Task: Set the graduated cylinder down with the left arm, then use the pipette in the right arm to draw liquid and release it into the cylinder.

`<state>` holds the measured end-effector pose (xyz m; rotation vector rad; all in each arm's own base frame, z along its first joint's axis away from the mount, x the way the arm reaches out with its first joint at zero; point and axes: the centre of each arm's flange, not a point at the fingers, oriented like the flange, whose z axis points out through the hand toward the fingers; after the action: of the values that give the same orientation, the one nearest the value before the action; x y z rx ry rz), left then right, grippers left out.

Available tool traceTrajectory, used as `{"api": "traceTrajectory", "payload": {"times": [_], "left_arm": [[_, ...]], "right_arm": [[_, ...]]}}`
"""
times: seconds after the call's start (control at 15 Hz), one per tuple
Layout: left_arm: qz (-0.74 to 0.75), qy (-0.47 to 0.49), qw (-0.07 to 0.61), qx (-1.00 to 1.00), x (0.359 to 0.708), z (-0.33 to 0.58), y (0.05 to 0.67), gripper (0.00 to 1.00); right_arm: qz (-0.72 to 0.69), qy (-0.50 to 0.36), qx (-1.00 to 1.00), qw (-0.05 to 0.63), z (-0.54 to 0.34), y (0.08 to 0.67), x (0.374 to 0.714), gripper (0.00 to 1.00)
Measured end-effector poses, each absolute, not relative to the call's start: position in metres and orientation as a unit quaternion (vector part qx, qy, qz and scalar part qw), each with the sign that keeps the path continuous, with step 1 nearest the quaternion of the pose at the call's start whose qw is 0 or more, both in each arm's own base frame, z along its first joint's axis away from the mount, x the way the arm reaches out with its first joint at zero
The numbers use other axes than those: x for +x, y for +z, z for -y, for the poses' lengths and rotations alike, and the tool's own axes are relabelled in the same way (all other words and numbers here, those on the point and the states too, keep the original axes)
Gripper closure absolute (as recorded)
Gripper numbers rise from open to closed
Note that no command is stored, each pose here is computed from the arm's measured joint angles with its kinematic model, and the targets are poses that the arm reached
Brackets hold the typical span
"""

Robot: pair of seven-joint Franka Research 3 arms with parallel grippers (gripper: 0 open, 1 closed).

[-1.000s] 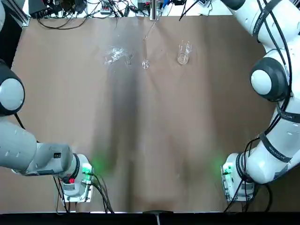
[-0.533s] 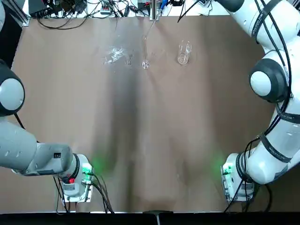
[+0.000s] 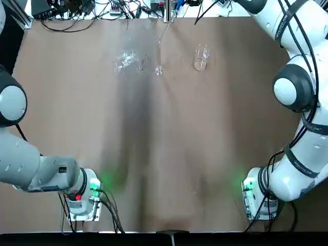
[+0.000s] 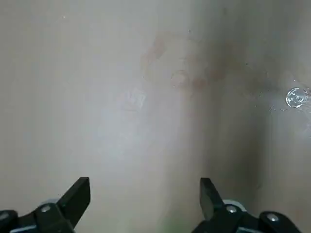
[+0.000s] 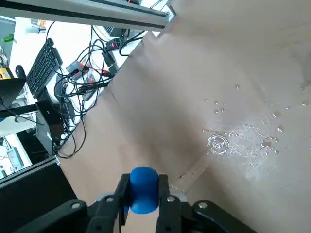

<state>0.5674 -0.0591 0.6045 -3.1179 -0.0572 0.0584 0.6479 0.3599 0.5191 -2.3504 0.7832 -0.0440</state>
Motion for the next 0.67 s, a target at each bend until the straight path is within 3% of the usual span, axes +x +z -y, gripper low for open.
{"api": "traceTrajectory", "payload": {"times": [0.67], "left_arm": [[0.02,0.019,0.011,-1.0,0.5676,0.0572,0.6045,0.0]], "right_arm": [[-0.292,-0.016,-0.899,0.325,-0.3688,0.5196,0.643,0.76]]}}
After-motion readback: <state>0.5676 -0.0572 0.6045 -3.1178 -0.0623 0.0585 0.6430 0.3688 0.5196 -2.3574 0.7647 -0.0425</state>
